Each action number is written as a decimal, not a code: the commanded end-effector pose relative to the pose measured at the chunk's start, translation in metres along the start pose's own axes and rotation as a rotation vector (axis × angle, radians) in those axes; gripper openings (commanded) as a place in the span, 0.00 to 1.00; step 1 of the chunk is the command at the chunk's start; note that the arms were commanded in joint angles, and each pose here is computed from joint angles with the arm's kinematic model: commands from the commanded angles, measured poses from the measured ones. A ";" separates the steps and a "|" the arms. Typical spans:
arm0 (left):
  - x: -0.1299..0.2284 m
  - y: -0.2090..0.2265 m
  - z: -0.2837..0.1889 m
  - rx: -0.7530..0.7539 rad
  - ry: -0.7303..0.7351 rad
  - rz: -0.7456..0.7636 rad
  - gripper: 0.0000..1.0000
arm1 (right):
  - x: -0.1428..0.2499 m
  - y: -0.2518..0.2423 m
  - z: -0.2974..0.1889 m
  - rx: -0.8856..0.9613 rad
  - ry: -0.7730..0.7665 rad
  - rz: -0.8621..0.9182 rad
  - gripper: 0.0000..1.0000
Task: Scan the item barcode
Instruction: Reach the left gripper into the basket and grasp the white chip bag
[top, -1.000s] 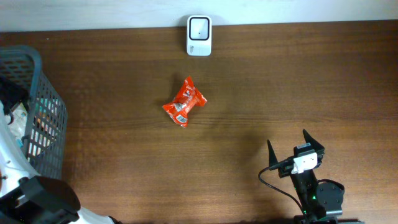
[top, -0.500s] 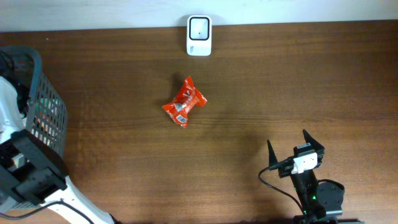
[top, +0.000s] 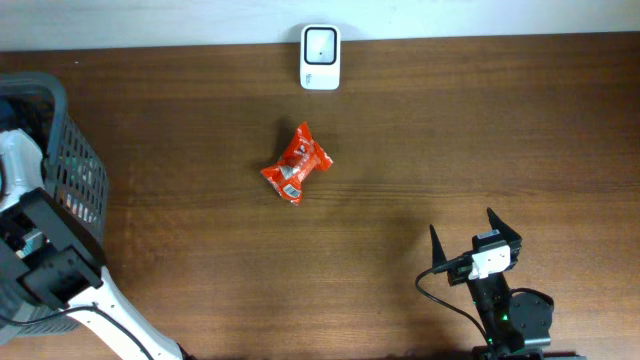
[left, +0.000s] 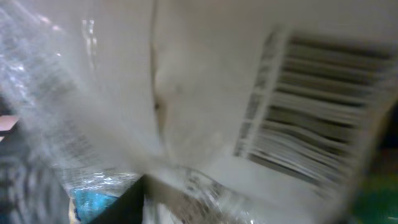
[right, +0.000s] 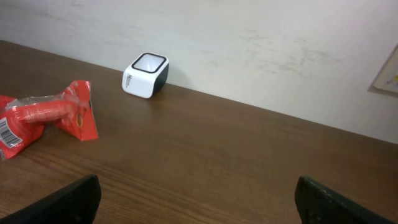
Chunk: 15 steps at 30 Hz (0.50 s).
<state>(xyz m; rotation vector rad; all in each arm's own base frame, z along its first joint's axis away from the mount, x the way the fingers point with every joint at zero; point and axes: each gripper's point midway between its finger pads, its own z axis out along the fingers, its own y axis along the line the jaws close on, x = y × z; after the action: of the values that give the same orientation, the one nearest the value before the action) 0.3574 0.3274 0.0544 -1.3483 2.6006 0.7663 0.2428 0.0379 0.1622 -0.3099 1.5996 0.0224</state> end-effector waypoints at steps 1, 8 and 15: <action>0.020 0.008 0.025 -0.053 0.065 0.008 0.00 | 0.003 0.001 0.000 0.000 0.006 0.009 0.98; -0.025 0.031 -0.045 0.007 -0.068 -0.074 0.00 | 0.003 0.001 0.000 0.000 0.006 0.009 0.98; -0.054 0.109 -0.237 0.191 -0.420 -0.238 0.00 | 0.003 0.001 0.000 0.000 0.006 0.009 0.99</action>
<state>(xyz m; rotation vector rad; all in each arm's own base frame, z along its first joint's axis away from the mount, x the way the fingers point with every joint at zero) 0.3541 0.3271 0.2168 -1.3164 2.3070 0.7096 0.2428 0.0379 0.1622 -0.3102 1.5995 0.0221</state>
